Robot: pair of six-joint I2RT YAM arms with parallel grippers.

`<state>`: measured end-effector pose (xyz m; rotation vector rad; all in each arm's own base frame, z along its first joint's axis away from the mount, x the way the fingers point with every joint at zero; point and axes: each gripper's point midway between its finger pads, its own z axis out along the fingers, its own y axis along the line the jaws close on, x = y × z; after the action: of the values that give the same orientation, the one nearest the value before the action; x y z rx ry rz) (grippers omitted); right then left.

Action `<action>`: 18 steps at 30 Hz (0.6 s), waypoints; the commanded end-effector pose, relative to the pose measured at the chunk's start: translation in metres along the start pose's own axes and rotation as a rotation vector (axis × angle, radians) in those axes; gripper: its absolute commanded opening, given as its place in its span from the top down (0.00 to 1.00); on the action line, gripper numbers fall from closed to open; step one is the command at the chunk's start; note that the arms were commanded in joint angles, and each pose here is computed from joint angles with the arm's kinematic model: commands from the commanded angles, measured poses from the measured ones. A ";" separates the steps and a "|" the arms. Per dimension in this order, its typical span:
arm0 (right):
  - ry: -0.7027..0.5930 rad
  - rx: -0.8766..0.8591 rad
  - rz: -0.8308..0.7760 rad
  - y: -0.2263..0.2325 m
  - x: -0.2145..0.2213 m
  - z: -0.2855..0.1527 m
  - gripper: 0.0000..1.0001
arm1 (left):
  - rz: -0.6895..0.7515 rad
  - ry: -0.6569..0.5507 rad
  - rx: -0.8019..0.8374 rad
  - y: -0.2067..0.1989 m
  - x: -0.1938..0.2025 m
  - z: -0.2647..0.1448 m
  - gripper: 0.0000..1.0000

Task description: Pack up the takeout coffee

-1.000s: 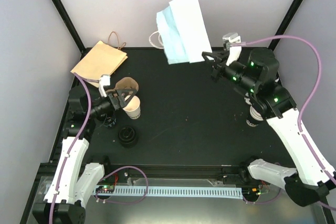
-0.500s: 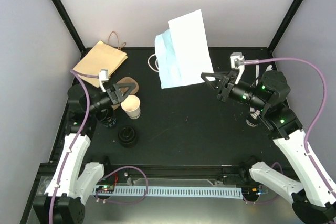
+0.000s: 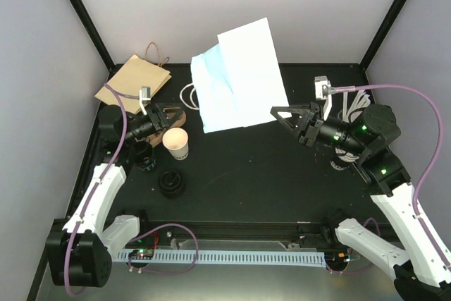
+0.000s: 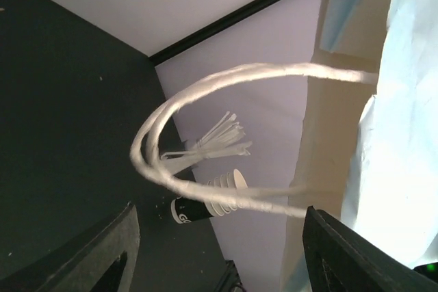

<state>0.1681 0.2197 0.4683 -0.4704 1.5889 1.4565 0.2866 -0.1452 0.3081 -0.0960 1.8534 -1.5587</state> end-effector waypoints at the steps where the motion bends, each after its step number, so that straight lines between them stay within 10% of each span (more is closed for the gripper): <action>1: -0.002 -0.061 0.000 0.012 0.000 -0.002 0.99 | 0.047 0.010 0.072 -0.022 -0.005 0.005 0.35; 18: 0.006 -0.112 0.023 0.019 0.002 -0.002 0.99 | 0.015 -0.004 -0.010 0.008 -0.010 0.014 0.36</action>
<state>0.1618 0.2246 0.4653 -0.4882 1.5881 1.5375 0.2986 -0.1502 0.3020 -0.1039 1.8579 -1.5748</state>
